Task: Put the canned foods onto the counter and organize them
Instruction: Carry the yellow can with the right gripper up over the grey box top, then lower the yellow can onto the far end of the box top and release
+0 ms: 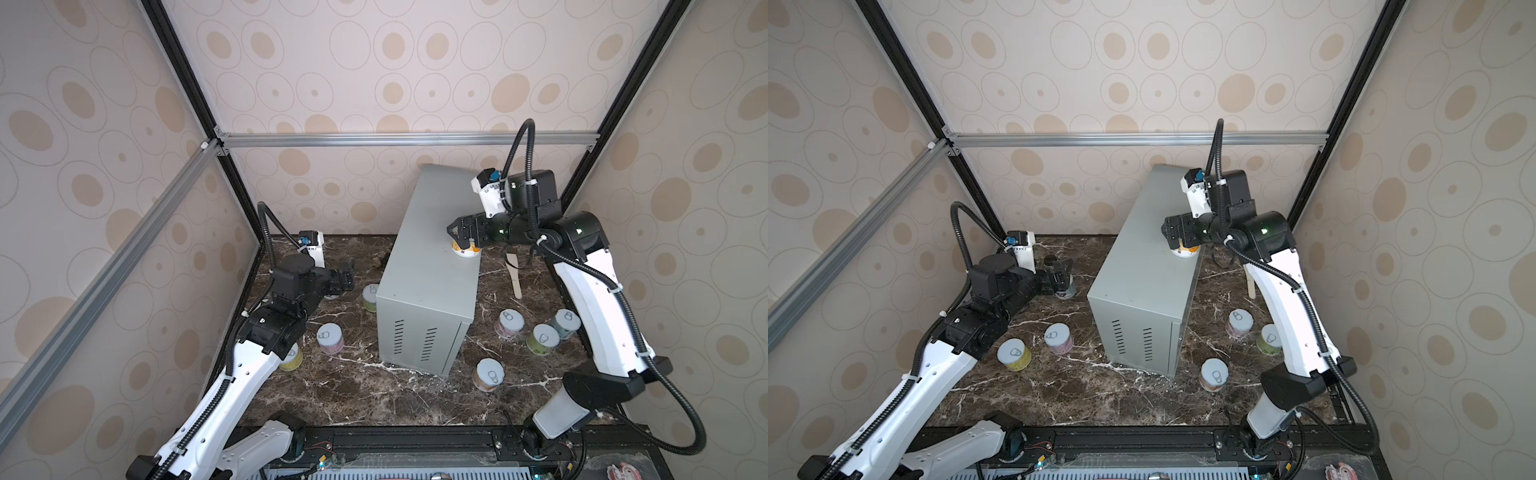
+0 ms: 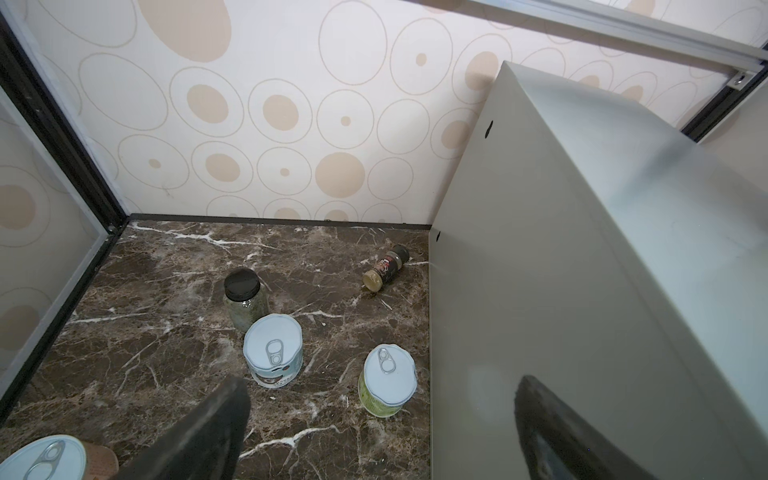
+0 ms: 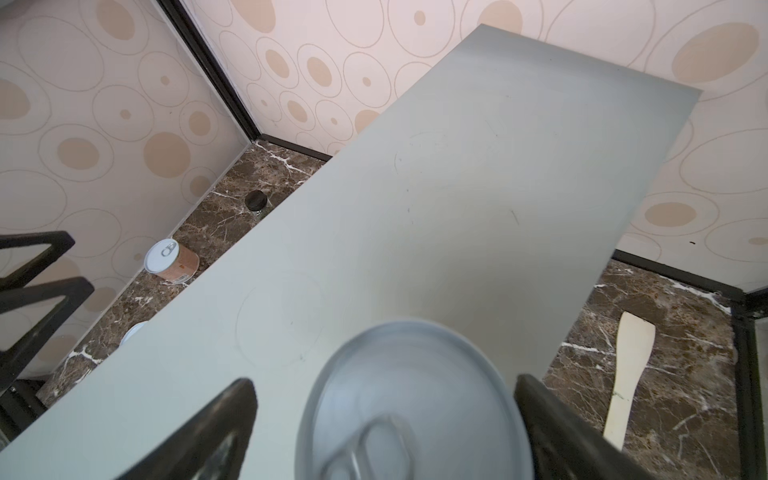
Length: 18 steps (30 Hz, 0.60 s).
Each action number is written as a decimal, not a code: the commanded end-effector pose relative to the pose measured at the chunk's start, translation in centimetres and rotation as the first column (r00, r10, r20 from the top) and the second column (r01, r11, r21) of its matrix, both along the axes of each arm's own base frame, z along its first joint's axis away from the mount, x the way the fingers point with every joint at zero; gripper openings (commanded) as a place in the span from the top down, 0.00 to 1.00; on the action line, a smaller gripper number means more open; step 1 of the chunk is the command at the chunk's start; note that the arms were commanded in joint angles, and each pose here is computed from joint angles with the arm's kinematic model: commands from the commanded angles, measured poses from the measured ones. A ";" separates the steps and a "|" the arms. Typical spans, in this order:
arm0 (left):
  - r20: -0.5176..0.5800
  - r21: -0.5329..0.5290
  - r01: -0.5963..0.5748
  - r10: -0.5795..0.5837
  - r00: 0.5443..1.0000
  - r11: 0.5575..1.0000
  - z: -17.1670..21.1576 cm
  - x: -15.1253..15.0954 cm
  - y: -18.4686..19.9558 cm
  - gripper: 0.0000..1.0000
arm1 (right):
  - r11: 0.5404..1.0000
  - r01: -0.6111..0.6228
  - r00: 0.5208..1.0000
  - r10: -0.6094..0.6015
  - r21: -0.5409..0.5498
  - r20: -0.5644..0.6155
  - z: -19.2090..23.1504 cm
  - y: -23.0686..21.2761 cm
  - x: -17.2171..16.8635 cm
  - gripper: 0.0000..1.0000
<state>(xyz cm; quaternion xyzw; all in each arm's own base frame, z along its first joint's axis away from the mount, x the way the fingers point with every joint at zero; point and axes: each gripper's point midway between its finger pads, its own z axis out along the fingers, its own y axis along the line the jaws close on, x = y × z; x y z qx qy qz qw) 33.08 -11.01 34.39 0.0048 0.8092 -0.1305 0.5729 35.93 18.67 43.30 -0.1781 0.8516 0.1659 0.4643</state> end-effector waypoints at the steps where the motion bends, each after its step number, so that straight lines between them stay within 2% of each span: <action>1: 0.031 0.006 0.015 -0.015 0.999 1.000 1.0 -0.6 -0.1 0.01 | 0.999 -0.011 0.991 0.004 0.050 0.137 2.6 -0.3 -0.9 0.01; 8: 0.032 0.011 0.007 -0.008 0.999 1.000 1.0 -0.7 0.2 0.01 | 0.996 -0.004 0.987 -0.011 0.092 0.160 0.9 -0.6 -1.6 0.00; 13: 0.020 0.019 -0.003 0.003 1.000 1.000 0.3 -0.4 0.2 0.01 | 0.989 0.014 0.991 -0.033 0.147 0.130 -0.7 -0.4 -0.5 0.03; 18: -0.016 0.030 0.000 0.001 1.000 1.000 -1.2 -0.1 0.0 0.01 | 0.982 0.039 0.994 -0.058 0.183 0.095 -2.1 -0.5 1.1 0.11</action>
